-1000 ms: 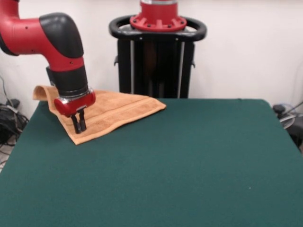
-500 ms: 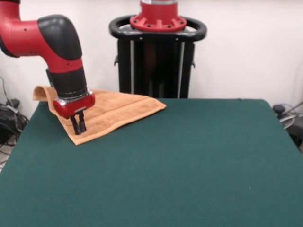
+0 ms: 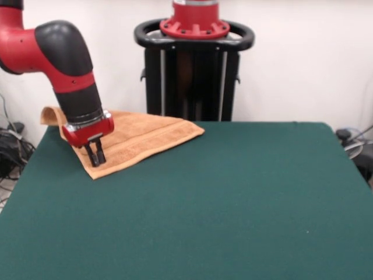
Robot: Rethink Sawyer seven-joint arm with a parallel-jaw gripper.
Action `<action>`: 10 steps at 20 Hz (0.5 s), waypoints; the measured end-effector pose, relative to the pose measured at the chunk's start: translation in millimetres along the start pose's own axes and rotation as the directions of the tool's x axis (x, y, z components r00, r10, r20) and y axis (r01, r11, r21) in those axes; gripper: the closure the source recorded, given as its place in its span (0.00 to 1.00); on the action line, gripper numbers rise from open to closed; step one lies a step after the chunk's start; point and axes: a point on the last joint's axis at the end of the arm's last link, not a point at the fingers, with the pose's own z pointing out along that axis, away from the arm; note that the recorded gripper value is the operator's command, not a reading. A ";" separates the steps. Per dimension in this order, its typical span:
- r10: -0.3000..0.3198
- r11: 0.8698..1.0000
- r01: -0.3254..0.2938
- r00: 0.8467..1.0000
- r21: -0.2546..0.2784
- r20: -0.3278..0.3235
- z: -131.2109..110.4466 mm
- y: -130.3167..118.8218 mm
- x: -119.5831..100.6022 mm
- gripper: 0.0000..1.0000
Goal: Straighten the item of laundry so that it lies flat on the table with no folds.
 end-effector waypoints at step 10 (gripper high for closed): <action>-0.008 1.000 0.008 1.000 -0.005 -0.019 0.7 -1.3 -2.9 1.00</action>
